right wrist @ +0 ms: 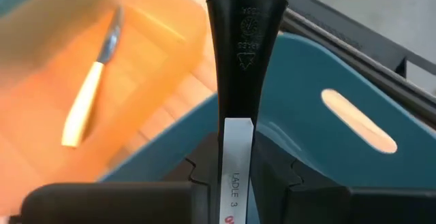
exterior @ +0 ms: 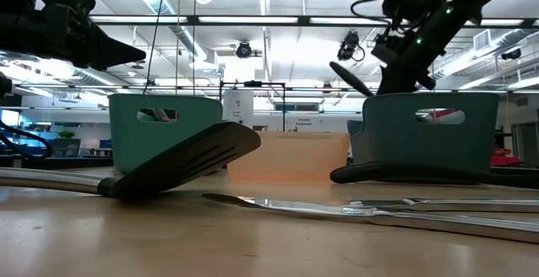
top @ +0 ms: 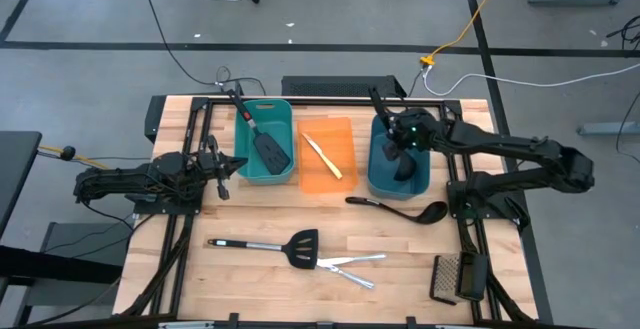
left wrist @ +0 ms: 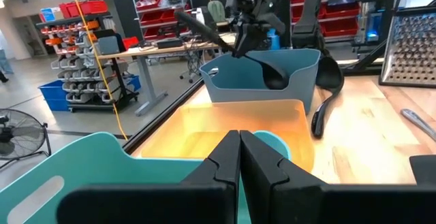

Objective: Pick & Place Kitchen Items
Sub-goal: Put the bottom black serving spoon into the dark blue bin, then put the black spatula into the light green bin

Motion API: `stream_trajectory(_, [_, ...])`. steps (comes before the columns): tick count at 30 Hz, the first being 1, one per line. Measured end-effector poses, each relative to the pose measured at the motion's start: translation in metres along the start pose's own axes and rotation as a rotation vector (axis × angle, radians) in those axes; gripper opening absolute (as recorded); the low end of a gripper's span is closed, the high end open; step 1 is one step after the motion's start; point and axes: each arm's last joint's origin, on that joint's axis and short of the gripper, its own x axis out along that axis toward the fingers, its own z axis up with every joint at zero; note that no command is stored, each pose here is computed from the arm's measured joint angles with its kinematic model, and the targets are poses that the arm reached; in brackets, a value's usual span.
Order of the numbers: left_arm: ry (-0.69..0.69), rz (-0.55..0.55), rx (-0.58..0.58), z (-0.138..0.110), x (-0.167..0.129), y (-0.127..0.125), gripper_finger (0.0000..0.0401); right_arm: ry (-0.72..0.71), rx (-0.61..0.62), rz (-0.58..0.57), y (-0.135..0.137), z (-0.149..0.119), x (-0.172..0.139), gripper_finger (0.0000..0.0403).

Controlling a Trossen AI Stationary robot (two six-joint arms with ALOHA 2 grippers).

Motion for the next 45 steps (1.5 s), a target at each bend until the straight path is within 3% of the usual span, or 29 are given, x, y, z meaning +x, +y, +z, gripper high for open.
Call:
stream_trajectory(14, [-0.001, 0.0, -0.001, 0.0, 0.0, 0.0, 0.0015, 0.092, 0.044, -0.078, -0.016, -0.001, 0.026, 0.0064])
stream_trajectory(23, [-0.001, 0.0, -0.001, 0.0, 0.0, 0.0, 0.0015, 0.045, 0.066, -0.084, -0.019, 0.004, 0.029, 0.0122])
stream_trajectory(30, [-0.001, 0.0, -0.001, 0.0, 0.0, 0.0, 0.0015, -0.001, 0.056, -0.038, -0.018, 0.009, 0.025, 0.0142])
stream_trajectory(36, [0.003, -0.001, 0.001, 0.0, 0.0, 0.0, 0.0015, -0.118, 0.017, 0.122, -0.011, 0.025, -0.009, 0.0144])
stream_trajectory(41, [0.003, -0.001, 0.001, 0.0, 0.0, 0.0, 0.0015, -0.388, -0.102, 0.31, 0.0, 0.033, -0.066, 0.0128])
stream_trajectory(45, [0.004, -0.001, 0.001, 0.0, 0.0, 0.0, 0.0015, -0.57, -0.237, 0.479, 0.003, 0.024, -0.114, 0.0088])
